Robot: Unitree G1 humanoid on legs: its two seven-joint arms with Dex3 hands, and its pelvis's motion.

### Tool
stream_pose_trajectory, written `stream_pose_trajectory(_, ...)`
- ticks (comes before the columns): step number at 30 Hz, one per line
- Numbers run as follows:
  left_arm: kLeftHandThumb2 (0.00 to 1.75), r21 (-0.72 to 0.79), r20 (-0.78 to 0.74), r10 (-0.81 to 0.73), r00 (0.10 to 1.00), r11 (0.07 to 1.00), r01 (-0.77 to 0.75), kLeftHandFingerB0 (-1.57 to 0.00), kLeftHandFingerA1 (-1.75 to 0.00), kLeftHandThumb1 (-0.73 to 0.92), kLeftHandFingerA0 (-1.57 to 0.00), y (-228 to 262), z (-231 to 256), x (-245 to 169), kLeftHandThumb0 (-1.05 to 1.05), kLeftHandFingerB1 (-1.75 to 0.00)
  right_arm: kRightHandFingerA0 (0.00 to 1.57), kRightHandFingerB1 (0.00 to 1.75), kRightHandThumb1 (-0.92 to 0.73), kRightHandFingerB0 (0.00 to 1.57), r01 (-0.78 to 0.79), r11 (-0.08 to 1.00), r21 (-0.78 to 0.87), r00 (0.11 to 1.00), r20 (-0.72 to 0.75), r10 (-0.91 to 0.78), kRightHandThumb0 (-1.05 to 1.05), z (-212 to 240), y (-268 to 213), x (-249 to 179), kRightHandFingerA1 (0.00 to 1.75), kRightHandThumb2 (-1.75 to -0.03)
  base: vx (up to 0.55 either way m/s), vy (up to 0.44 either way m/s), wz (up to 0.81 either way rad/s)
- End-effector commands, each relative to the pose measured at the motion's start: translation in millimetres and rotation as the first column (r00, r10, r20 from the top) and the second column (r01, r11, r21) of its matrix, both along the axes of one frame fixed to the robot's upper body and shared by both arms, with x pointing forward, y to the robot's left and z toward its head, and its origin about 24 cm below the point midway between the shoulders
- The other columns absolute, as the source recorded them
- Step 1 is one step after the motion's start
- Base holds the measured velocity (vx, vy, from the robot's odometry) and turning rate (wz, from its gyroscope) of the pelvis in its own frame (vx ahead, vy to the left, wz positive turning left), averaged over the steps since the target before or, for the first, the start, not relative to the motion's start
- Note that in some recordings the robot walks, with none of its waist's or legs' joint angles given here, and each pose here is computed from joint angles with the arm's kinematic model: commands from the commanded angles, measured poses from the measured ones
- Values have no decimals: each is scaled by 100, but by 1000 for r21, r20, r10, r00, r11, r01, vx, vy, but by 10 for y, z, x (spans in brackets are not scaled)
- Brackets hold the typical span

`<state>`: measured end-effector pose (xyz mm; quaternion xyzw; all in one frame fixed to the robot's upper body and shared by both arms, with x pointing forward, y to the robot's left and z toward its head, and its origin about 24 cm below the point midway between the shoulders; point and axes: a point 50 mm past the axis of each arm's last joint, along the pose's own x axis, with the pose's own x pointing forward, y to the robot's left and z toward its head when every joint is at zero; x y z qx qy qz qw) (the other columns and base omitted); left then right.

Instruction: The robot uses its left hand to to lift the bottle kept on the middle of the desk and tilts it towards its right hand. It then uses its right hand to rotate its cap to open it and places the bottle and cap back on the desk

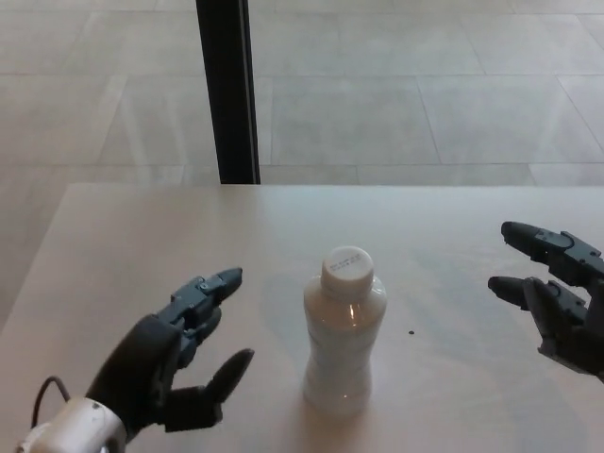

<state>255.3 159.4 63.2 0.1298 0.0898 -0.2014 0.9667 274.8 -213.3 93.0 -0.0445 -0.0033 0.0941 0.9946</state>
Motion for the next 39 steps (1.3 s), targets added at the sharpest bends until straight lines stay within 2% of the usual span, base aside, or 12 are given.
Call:
stream_pose_trajectory(1, 62, 123, -40, 7, 999, 992, -2, 0, 0, 74, 0, -21, -101, 10, -86, 0, 42, 37, -79, 39, 60, 998, 34, 998, -22, -59, -76, -12, -38, 10, 65, -64, 0, 0, 0)
stream_pose_trajectory(10, 63, 134, -36, 27, 999, 991, -22, 0, 0, 73, 0, -145, -107, 79, -88, 0, 45, 37, -78, 42, 82, 995, 50, 996, -27, -81, -72, -43, -15, -23, 70, -64, 0, 0, 0)
stream_pose_trajectory(11, 62, 134, -36, 26, 999, 991, -21, 0, 0, 73, 0, -151, -106, 87, -88, 0, 45, 51, -63, 36, 86, 995, 52, 996, -30, -84, -72, -50, -15, -28, 71, -102, 0, 0, 0)
stream_pose_trajectory(12, 62, 133, -37, 28, 999, 991, -23, 0, 0, 73, 0, -153, -112, 85, -88, 0, 45, 51, -63, 36, 87, 995, 52, 996, -33, -85, -72, -60, -14, -34, 71, -102, 0, 0, 0)
stream_pose_trajectory(17, 61, 131, -11, 50, 999, 990, -48, 0, 0, 70, 0, -189, -63, 138, -89, 0, 47, 50, -61, 38, 99, 994, 41, 994, -40, -97, -72, -87, -20, -55, 72, -101, 0, 0, 0)
stream_pose_trajectory(18, 83, 120, -9, 57, 998, 991, -55, 0, 0, 56, 0, -198, -54, 150, -89, 0, 46, 35, -76, 45, 100, 994, 44, 994, -40, -99, -72, -93, -19, -56, 71, -63, 0, 0, 0)
stream_pose_trajectory(19, 60, 86, -17, 71, 997, 994, -70, 0, 0, 68, 0, -213, -43, 162, -90, 0, 46, 50, -62, 39, 101, 994, 44, 994, -39, -100, -73, -99, -14, -57, 72, -100, 0, 0, 0)
stream_pose_trajectory(21, 85, 50, -17, 77, 997, 996, -76, 0, 0, 53, 0, -253, -44, 167, -98, 0, 48, 51, -61, 41, 115, 992, 45, 993, -43, -113, -72, -118, 2, -53, 73, -100, 0, 0, 0)
stream_pose_trajectory(26, 60, 27, -26, 80, 996, 996, -79, 0, 0, 66, 0, -274, -100, 148, -101, 0, 49, 51, -60, 41, 116, 991, 70, 992, -51, -113, -73, -137, 52, -49, 74, -99, 0, 0, 0)
stream_pose_trajectory(36, 85, 48, -84, 27, 996, 999, -23, 0, 0, 55, 0, -395, -342, 3, -99, 0, 50, 51, -59, 40, 154, 984, 84, 988, -45, -151, -71, -124, 42, 7, 75, -99, 0, 0, 0)
stream_pose_trajectory(37, 85, 45, -83, 27, 996, 999, -24, 0, 0, 55, 0, -417, -338, 12, -99, 0, 51, 37, -72, 50, 161, 982, 94, 987, -45, -157, -71, -123, 47, 10, 77, -62, 0, 0, 0)
stream_pose_trajectory(39, 85, 44, -78, 27, 997, 999, -23, 0, 0, 55, 0, -432, -335, 18, -99, 0, 51, 37, -72, 50, 167, 981, 102, 986, -48, -163, -71, -124, 50, 13, 77, -62, 0, 0, 0)
